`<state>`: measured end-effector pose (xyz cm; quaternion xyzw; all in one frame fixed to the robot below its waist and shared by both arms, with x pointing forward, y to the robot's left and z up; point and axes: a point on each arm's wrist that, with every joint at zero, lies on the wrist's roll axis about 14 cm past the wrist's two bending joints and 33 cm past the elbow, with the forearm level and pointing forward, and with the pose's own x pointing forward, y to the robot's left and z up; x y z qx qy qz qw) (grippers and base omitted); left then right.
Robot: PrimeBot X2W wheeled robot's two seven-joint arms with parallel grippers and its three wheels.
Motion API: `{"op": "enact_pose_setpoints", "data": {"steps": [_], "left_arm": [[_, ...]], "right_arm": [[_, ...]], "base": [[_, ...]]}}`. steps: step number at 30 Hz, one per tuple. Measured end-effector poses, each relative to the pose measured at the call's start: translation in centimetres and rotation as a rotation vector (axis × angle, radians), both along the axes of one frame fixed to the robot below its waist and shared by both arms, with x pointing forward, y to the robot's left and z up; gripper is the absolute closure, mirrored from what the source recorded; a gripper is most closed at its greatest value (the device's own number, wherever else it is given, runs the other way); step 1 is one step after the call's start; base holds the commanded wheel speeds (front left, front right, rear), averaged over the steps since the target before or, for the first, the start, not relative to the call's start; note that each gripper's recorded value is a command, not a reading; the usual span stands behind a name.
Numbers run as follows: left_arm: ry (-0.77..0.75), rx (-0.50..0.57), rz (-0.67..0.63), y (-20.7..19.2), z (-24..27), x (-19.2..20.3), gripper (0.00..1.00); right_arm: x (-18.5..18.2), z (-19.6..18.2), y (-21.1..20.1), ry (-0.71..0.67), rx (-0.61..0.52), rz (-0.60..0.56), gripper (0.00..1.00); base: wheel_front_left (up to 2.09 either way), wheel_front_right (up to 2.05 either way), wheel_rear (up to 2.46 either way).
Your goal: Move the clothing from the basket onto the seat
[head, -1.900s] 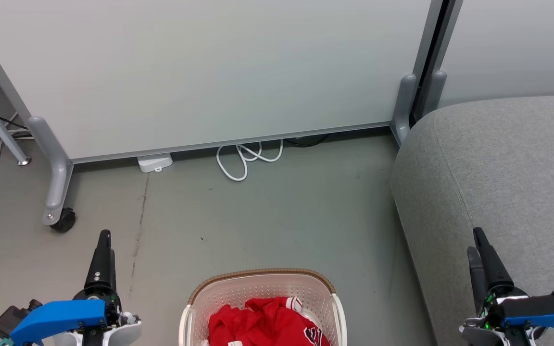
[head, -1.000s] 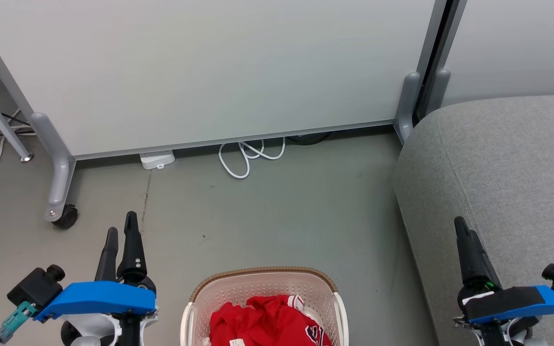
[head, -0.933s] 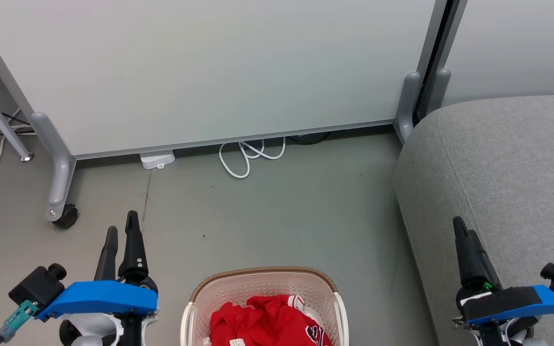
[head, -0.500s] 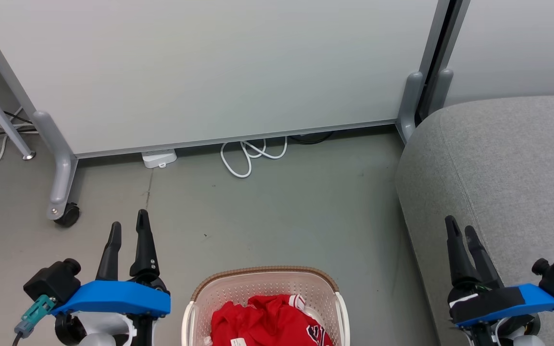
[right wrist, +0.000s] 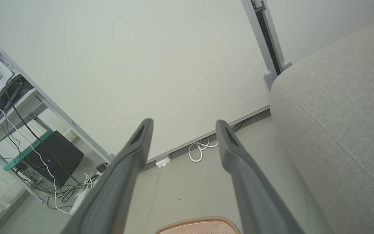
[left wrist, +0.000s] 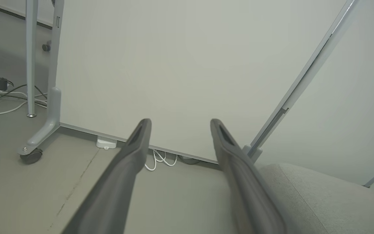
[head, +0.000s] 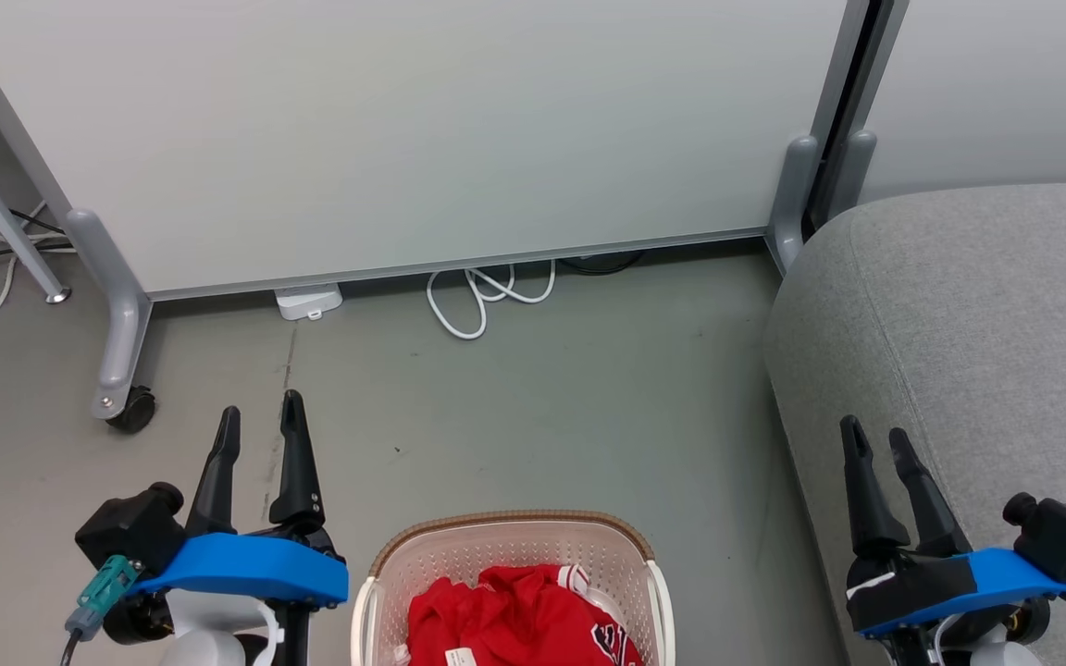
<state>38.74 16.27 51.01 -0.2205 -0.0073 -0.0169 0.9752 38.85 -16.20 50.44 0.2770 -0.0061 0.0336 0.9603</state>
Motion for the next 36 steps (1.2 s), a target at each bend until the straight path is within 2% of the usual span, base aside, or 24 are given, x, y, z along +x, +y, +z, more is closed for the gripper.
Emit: {"op": "enact_pose_setpoints", "data": {"steps": [15,36], "left_arm": [[-0.044,0.183,-0.023,-0.8,0.5,-0.1,0.0],[-0.085,0.318,-0.053,-1.6,0.6,-0.1,0.0]], "right_arm": [[0.1,0.2,0.9,-0.037,-0.158,0.03,0.0],[0.3,0.8,2.3,-0.093,-0.307,0.072,0.0]], "base": [[0.0,0.0,0.0],[0.0,0.0,0.0]]}}
